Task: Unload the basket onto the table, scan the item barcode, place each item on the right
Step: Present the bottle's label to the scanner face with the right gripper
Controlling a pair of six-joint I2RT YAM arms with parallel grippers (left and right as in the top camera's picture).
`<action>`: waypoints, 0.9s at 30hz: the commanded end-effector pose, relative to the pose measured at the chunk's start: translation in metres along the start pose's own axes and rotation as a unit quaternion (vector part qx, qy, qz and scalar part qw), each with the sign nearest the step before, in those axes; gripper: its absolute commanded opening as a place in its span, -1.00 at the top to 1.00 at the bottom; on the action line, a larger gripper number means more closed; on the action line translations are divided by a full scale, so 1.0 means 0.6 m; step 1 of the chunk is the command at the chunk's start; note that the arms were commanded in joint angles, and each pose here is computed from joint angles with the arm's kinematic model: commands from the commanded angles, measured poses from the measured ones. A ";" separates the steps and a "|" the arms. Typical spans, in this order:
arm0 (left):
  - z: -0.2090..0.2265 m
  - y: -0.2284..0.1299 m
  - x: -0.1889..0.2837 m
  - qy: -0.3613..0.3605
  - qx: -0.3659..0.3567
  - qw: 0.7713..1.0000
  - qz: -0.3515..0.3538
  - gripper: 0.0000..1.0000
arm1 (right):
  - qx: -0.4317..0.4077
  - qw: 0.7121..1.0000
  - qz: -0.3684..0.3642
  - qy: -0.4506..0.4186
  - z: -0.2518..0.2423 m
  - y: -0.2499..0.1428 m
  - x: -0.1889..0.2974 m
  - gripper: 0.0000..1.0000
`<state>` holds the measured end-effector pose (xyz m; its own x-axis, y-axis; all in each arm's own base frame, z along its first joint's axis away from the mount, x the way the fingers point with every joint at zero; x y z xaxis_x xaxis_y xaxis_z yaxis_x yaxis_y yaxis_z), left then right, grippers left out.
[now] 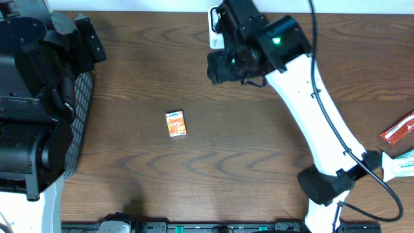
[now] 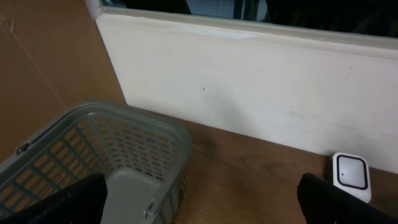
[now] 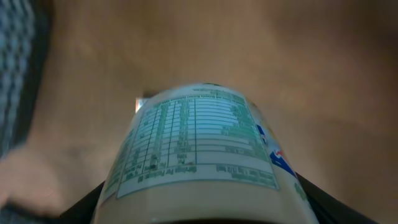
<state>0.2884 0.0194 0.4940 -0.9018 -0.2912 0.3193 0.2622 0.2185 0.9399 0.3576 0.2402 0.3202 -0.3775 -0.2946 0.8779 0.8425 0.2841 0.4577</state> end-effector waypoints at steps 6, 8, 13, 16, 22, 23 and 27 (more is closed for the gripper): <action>0.003 0.000 0.001 0.004 0.005 1.000 -0.001 -0.96 | 0.069 0.985 -0.131 -0.090 -0.026 0.104 -0.027 0.11; 0.003 0.000 0.001 0.004 0.005 1.000 -0.001 -0.96 | 0.068 0.979 -0.152 -0.114 -0.036 0.126 -0.042 0.10; 0.003 0.000 0.001 0.004 0.005 1.000 -0.001 -0.96 | 0.078 0.972 -0.171 -0.143 -0.069 0.167 -0.114 0.13; 0.003 0.000 0.001 0.004 0.005 1.000 -0.001 -0.95 | 0.082 0.968 -0.176 -0.160 -0.094 0.185 -0.164 0.14; 0.003 0.000 0.001 0.004 0.005 1.000 -0.001 -0.96 | 0.071 0.961 -0.194 -0.181 -0.142 0.212 -0.246 0.15; 0.003 0.000 0.001 0.004 0.005 1.000 -0.001 -0.96 | 0.072 0.960 -0.198 -0.183 -0.149 0.216 -0.259 0.16; 0.003 0.000 0.001 0.004 0.005 1.000 -0.001 -0.96 | 0.086 0.955 -0.211 -0.191 -0.164 0.228 -0.298 0.13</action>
<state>0.2882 0.0194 0.4941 -0.9019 -0.2912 0.3190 0.2619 0.2186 0.9400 0.5678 0.2470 0.2112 -0.7828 -0.0944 0.6151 0.5566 0.3356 0.7599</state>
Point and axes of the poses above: each gripper's point midway between its finger pads, its own x axis back along the fingers, its own z axis along the line the jaws close on, y = z × x, the point moved 4 cm from there along x, back along the fingers, and after that the axes turned 7 degrees about x, right-handed, at the moved point
